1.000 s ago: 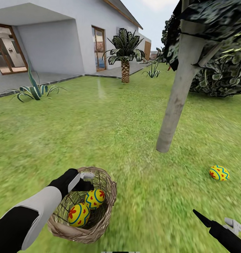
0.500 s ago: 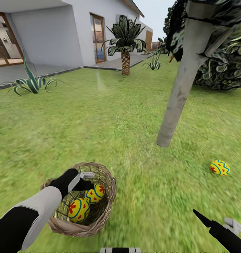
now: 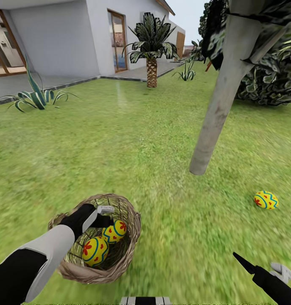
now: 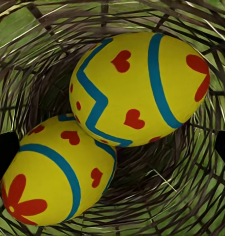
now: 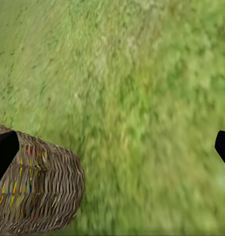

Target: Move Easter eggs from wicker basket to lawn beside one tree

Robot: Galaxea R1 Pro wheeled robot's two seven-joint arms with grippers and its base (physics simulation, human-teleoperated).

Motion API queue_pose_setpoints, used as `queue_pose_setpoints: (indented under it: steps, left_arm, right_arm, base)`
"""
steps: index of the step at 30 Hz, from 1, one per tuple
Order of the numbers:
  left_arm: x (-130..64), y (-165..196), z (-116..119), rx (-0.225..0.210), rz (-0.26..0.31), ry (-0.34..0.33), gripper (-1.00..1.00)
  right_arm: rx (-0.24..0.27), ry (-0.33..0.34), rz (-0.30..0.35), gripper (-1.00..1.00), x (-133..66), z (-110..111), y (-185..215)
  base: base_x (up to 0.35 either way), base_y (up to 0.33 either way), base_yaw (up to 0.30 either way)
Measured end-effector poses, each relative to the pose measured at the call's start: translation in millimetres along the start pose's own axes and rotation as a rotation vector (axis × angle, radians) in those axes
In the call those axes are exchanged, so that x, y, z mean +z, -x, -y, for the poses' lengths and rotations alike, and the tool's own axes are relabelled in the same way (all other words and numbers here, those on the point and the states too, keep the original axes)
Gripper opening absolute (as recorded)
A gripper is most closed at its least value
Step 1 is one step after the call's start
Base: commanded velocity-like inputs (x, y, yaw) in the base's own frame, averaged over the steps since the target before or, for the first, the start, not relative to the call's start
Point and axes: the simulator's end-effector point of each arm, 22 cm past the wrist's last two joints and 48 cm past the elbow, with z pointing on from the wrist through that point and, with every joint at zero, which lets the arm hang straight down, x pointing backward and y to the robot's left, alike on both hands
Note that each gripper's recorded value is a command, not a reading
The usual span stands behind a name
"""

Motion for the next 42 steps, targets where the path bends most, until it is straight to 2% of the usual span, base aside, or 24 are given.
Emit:
queue_pose_setpoints:
  steps: [11,13,15,20,34,42]
  left_arm:
    - [24.6,-11.0,-2.6,0.033,-0.01,0.014,1.0]
    - [29.4,-13.2,-2.7,0.047,-0.009,0.018,1.0]
    - [34.5,-14.5,-2.8,0.082,-0.002,0.029,1.0]
    - [35.6,-13.1,-2.4,0.132,0.012,0.045,1.0]
    - [36.0,-10.9,-0.3,0.15,0.025,0.047,1.0]
    - [36.4,-5.6,2.4,0.185,0.053,0.05,1.0]
  right_arm:
    - [0.013,-0.027,-0.033,1.0,5.4,12.7,-12.9]
    - [0.016,-0.031,-0.04,1.0,6.4,14.9,-15.4]
    - [0.019,-0.036,-0.046,1.0,7.3,17.1,-17.8]
    - [0.019,-0.035,-0.046,1.0,7.2,17.0,-18.0]
    - [0.019,-0.035,-0.046,1.0,7.4,16.9,-17.9]
    - [0.019,-0.035,-0.046,1.0,7.3,16.9,-17.9]
  base:
    - [0.0,0.0,0.0]
    - [0.0,0.0,0.0]
    - [0.0,0.0,0.0]
    - [0.0,0.0,0.0]
    - [0.0,0.0,0.0]
    - [0.0,0.0,0.0]
